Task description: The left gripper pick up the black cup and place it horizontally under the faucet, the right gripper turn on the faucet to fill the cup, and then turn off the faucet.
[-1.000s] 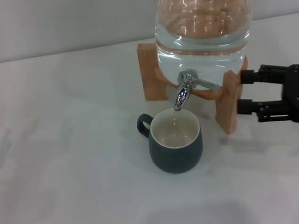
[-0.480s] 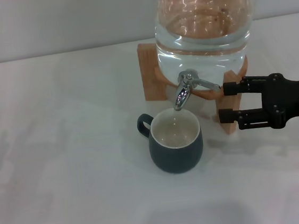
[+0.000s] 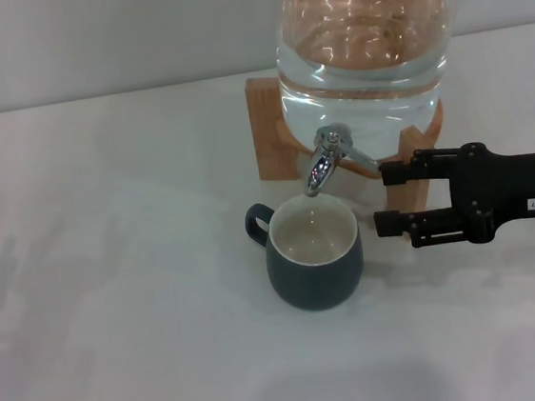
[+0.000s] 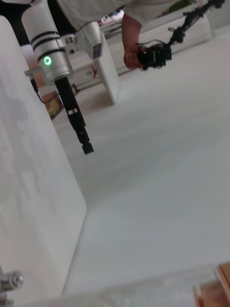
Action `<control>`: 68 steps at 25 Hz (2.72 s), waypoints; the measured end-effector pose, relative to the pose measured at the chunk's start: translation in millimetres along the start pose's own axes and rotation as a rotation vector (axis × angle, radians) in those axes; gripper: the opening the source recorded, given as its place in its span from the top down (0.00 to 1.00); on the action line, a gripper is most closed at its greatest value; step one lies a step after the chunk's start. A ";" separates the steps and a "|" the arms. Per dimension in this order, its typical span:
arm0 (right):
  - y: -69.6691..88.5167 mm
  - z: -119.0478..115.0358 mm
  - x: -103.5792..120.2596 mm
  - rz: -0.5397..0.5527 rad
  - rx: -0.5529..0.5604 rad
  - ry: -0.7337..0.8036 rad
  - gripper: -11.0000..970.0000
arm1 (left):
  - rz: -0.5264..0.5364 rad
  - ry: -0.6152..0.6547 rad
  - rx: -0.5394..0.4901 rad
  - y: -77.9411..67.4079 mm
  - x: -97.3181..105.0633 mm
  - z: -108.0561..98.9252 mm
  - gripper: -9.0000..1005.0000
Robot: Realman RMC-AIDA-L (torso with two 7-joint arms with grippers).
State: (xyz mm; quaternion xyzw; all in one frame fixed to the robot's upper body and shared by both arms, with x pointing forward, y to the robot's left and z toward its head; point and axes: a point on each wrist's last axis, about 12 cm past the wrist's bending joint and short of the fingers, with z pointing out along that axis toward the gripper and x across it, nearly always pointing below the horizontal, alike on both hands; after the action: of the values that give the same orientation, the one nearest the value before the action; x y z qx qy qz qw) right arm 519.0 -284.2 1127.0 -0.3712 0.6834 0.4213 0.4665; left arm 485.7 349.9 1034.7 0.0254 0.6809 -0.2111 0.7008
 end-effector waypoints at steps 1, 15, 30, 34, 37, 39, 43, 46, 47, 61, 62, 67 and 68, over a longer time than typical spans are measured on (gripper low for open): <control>0.6 0.9 -0.1 0.000 -0.005 0.002 0.20 | 0.000 0.000 0.000 -0.1 0.0 -0.3 0.35; 10.2 14.1 -8.2 -0.021 -0.080 0.008 0.20 | -0.012 -0.001 0.004 -0.5 0.2 -1.1 0.35; 15.4 18.9 -10.8 -0.019 -0.115 0.022 0.20 | -0.010 0.000 -0.001 1.0 -0.5 -1.3 0.35; 20.0 18.2 -10.8 -0.016 -0.151 0.016 0.20 | -0.010 0.002 -0.005 1.6 -0.3 -1.5 0.35; 23.6 20.0 -11.4 -0.015 -0.178 0.007 0.20 | -0.009 0.002 -0.004 1.4 -0.5 -0.6 0.35; 26.3 23.8 -11.3 -0.012 -0.197 0.002 0.20 | -0.009 0.002 -0.003 1.4 -0.7 -0.1 0.35; 29.3 34.1 -10.8 -0.006 -0.211 -0.002 0.20 | -0.006 0.002 0.001 1.3 -1.3 1.2 0.35; 30.5 46.0 -10.5 -0.011 -0.209 0.011 0.20 | -0.006 0.002 0.002 1.2 -1.3 1.4 0.35; 31.4 50.3 -10.9 -0.018 -0.209 0.016 0.20 | -0.006 0.001 0.002 1.2 -1.3 1.4 0.35; 30.0 68.2 -14.0 -0.025 -0.146 -0.001 0.20 | -0.011 0.002 0.000 0.2 0.4 -1.7 0.35; 29.6 67.5 -13.7 -0.024 -0.142 -0.001 0.20 | -0.012 0.002 0.000 0.0 0.6 -2.0 0.35; 27.1 63.3 -11.8 -0.018 -0.123 0.000 0.20 | -0.013 0.000 0.001 -0.4 0.7 -2.6 0.35; 26.4 62.1 -11.3 -0.016 -0.118 0.000 0.20 | -0.013 -0.001 0.003 -0.6 0.6 -2.6 0.35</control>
State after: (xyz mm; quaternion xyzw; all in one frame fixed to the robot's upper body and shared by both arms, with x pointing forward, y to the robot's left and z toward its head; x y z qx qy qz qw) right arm 518.7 -215.9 1130.8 -0.4037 0.6543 0.4571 0.4473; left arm 483.0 350.1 1034.1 0.0219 0.6805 -0.2166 0.6996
